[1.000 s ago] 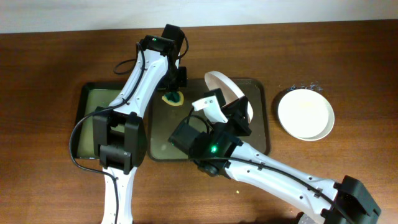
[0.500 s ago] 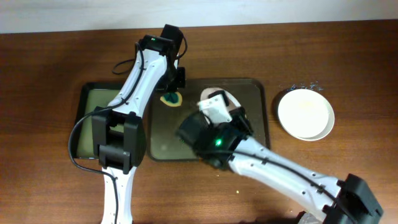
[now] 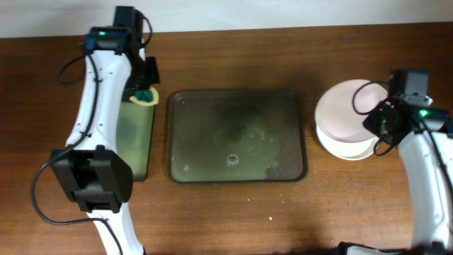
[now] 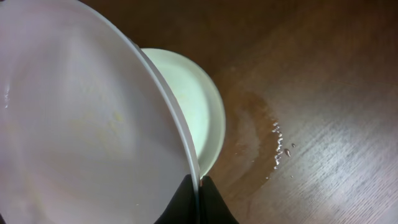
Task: Clean dirty plates on tray and stack at the side
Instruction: 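Carry the fourth plate right with right gripper and stack it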
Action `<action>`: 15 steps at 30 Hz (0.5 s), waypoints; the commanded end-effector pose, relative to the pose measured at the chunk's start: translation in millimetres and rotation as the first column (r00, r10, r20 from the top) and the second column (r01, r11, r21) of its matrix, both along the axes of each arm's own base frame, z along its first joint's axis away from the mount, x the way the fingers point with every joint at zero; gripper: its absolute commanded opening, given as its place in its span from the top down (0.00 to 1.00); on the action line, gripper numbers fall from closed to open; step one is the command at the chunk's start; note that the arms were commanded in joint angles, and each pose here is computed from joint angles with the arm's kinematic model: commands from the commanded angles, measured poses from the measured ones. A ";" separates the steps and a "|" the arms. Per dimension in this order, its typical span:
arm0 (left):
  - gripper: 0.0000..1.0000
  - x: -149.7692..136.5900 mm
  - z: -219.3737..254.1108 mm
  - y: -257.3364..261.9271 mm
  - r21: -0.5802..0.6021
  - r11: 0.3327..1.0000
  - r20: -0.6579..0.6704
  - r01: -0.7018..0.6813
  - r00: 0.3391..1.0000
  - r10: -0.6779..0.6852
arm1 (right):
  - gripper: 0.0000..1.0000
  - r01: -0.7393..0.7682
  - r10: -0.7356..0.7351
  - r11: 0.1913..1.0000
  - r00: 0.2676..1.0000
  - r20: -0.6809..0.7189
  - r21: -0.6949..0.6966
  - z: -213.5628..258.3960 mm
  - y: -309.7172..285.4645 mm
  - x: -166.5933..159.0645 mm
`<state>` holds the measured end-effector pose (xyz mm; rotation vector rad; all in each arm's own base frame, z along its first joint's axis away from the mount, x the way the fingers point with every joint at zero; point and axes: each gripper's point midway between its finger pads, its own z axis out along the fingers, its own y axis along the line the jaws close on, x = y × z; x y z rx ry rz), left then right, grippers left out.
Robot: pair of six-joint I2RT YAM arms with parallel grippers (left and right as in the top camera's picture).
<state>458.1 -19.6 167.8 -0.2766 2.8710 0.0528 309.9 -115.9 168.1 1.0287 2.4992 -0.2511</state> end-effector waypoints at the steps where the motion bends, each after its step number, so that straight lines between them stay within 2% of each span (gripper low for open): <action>1: 1.00 -3.0 16.8 23.2 0.025 0.999 0.026 -0.035 0.999 0.034 | 0.96 0.094 -0.085 0.992 0.991 -0.106 0.081 -44.2 -24.5 -3.6; 5: 1.00 -2.9 16.9 28.8 0.025 0.999 0.027 -0.047 0.999 0.046 | 0.96 0.119 -0.093 0.987 0.970 -0.224 0.109 -95.3 -33.0 1.3; 6: 1.00 -3.0 16.9 29.5 0.025 0.999 0.027 -0.049 0.998 0.048 | 0.89 0.099 -0.068 0.988 0.970 -0.234 0.122 -103.0 -31.7 4.2; 8: 1.00 -3.0 16.9 29.5 0.025 0.999 0.027 -0.049 0.998 0.048 | 0.39 -0.020 0.062 0.979 0.978 -0.197 0.205 -103.3 -16.5 15.9; 9: 1.00 -3.0 16.9 29.5 0.025 0.999 0.027 -0.049 0.998 0.048 | 0.32 -0.078 0.121 0.966 0.979 -0.165 0.245 -97.1 -7.9 21.7; 11: 1.00 -4.0 16.6 29.8 0.026 0.998 0.023 -0.049 0.999 0.048 | 0.25 -0.141 0.179 0.947 0.977 -0.112 0.287 -72.3 3.2 27.9; 15: 1.00 -15.4 14.5 40.3 0.072 0.996 -0.023 -0.053 0.998 0.055 | 0.21 -0.229 0.250 0.931 0.967 -0.039 0.284 -22.1 21.3 35.2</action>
